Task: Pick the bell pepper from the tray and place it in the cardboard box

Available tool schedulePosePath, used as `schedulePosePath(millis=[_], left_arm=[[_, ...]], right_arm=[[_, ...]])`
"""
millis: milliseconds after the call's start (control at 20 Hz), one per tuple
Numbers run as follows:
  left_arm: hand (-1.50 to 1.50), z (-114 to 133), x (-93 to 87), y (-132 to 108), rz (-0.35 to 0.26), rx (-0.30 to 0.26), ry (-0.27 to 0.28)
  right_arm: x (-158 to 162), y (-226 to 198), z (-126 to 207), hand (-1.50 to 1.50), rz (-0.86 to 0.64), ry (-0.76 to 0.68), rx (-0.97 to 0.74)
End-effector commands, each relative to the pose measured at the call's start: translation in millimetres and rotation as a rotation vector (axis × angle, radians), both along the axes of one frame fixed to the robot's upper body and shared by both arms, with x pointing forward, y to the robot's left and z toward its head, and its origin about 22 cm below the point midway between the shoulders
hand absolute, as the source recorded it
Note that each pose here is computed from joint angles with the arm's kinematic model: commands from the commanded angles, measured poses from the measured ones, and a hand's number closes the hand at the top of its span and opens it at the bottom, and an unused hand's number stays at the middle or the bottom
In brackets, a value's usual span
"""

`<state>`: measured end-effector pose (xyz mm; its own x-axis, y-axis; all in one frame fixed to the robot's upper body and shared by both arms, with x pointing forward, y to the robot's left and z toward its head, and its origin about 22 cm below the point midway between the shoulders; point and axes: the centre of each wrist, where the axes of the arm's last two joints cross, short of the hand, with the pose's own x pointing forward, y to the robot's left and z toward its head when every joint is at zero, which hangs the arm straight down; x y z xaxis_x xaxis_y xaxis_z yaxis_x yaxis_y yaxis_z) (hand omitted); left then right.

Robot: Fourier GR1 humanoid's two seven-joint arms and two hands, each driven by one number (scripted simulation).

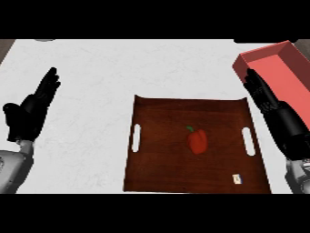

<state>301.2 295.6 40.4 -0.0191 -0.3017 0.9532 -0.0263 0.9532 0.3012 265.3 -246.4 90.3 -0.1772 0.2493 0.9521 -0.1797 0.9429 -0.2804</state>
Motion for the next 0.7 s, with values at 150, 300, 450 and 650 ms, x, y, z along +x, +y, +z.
schedulePosePath(millis=[150,300,450,650], left_arm=[[0.00,12,-28.1,27,0.030,-0.161,0.045],[0.00,-10,-29.9,13,0.053,-0.249,0.130],[0.00,-8,-38.9,16,0.064,-0.316,0.136],[0.00,2,-46.6,30,0.057,-0.310,0.155]], right_arm=[[19,-7,4,-1.50,0.101,0.037,0.081],[26,-49,32,-1.50,-0.151,-0.203,-0.345],[7,-16,-16,-1.50,-0.175,-0.360,0.060],[-7,-11,-25,-1.50,0.019,-0.488,-0.009]])
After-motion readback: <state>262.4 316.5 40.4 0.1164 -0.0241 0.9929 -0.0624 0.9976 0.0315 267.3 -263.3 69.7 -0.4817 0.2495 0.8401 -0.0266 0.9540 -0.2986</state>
